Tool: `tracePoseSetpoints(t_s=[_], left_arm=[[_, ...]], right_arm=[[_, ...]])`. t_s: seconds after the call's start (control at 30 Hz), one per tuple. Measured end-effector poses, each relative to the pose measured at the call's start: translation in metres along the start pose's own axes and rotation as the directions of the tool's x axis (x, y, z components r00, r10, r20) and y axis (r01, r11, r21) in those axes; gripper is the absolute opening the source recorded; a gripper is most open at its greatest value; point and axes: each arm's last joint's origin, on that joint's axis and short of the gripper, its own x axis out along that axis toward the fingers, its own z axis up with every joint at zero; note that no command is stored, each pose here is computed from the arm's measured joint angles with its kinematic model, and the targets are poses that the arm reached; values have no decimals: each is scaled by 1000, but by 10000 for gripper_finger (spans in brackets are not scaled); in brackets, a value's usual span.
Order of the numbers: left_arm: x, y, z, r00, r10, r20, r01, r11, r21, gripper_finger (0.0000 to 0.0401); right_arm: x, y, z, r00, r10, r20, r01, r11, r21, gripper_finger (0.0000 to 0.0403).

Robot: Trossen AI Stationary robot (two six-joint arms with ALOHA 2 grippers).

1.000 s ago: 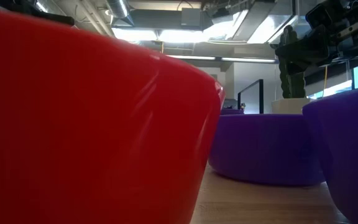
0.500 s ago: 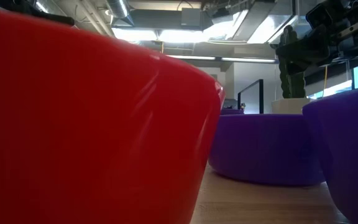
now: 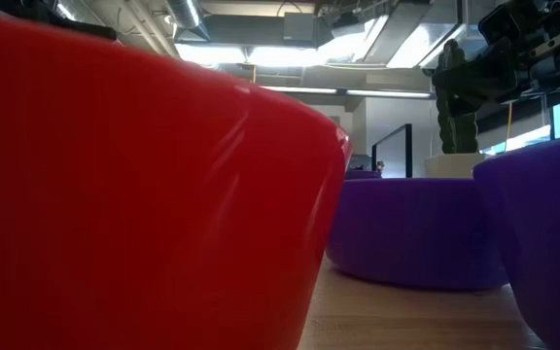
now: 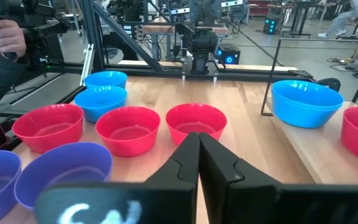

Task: Pick & Place Mini bowls
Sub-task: Stack the red bowl on top of the red bowl on the shelf

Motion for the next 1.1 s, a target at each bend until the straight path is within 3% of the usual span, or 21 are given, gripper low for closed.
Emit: tracePoseSetpoints(t_s=[1.1], left_arm=[[0, 0, 1, 1000, 1, 7, -2, 1000, 12, 7]], right_arm=[[0, -1, -1, 1000, -25, -9, 26, 999, 35, 10]])
